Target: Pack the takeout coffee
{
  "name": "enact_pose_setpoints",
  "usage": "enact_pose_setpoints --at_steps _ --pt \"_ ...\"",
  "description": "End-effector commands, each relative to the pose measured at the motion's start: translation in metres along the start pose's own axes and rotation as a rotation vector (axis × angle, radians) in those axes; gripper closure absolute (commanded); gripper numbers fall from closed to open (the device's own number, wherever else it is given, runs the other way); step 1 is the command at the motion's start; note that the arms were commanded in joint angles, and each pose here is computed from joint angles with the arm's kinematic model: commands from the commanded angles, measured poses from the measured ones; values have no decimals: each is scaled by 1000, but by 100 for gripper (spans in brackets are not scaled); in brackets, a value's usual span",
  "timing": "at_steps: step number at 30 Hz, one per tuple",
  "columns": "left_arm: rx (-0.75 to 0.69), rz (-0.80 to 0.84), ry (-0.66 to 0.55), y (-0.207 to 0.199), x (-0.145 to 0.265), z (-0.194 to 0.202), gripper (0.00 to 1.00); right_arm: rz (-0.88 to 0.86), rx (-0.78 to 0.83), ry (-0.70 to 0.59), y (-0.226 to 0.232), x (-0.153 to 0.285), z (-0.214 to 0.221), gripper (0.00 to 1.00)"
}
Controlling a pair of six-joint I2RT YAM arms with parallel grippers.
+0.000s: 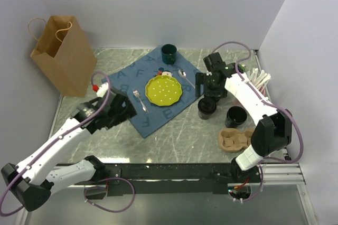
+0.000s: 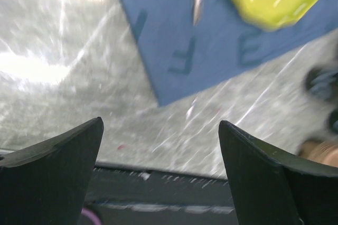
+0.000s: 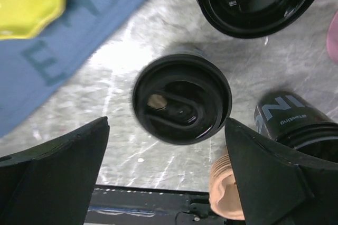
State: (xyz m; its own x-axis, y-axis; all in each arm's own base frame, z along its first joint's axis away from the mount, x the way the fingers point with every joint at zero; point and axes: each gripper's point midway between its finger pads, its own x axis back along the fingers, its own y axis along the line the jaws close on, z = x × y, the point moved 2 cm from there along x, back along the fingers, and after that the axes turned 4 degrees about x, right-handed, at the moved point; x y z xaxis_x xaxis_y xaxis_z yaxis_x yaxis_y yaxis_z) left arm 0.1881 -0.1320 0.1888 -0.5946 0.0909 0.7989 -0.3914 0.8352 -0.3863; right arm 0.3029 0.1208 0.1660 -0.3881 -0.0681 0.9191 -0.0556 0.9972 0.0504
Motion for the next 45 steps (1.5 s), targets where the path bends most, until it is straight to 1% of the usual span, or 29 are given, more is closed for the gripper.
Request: enact_pose_setpoints --at_steps 1,2,3,4,6,7,8,9,10,12,13,15,16,18,19,20,21,22,23,24,26,29,32,33,37,45 --pt "111 -12 -222 -11 34 -55 3 -35 0 -80 0 49 -15 1" --pt "132 -10 -254 -15 46 -67 3 -40 -2 -96 -1 57 -15 1" --pt "140 -30 -281 -17 47 -75 3 -44 6 -94 -1 63 -13 1" --pt "162 -64 -342 -13 52 -90 3 -69 8 -105 2 71 -13 1" --pt "200 -109 -421 -16 67 -118 2 -117 15 -125 7 85 -9 2" --pt "233 -160 -501 -8 73 -141 1 -140 23 -124 11 91 -6 2" --pt "241 -169 -544 -14 82 -160 1 -178 28 -141 15 102 -2 2" --pt "258 -177 -586 -15 86 -176 5 -199 36 -150 17 107 0 2" --pt "287 -215 -630 -7 88 -196 6 -217 51 -146 22 111 7 2" --pt "303 -244 -664 -8 88 -228 7 -254 75 -160 27 125 16 3" --pt "346 -293 -685 6 88 -246 8 -262 90 -154 30 127 22 3" --pt "379 -350 -703 13 84 -273 9 -277 98 -156 32 134 32 3" --pt "410 -413 -711 30 85 -283 9 -280 97 -145 32 132 38 3" --pt "419 -467 -738 38 84 -306 10 -313 92 -155 37 137 46 2" --pt "456 -477 -768 51 91 -323 10 -316 93 -140 37 134 51 2" --pt "436 -496 -751 57 83 -332 11 -325 101 -144 39 136 55 3" --pt "441 -466 -727 59 78 -337 14 -328 103 -144 40 136 57 3" --pt "467 -475 -744 70 82 -348 18 -317 108 -135 38 132 61 2" --pt "484 -500 -739 76 76 -351 20 -313 111 -135 38 131 63 3" --pt "508 -548 -771 86 79 -354 22 -307 121 -122 37 130 67 3" --pt "551 -569 -796 90 74 -358 23 -297 131 -97 36 128 71 3" --pt "611 -570 -848 94 70 -367 23 -278 161 -81 34 134 71 3" --pt "602 -568 -877 95 65 -379 22 -261 189 -84 35 141 64 3" --pt "610 -576 -881 99 65 -381 22 -263 195 -90 37 148 60 3" --pt "637 -597 -862 115 53 -386 21 -253 220 -68 44 147 50 3" --pt "597 -577 -848 123 22 -390 22 -242 255 -60 55 152 39 3"
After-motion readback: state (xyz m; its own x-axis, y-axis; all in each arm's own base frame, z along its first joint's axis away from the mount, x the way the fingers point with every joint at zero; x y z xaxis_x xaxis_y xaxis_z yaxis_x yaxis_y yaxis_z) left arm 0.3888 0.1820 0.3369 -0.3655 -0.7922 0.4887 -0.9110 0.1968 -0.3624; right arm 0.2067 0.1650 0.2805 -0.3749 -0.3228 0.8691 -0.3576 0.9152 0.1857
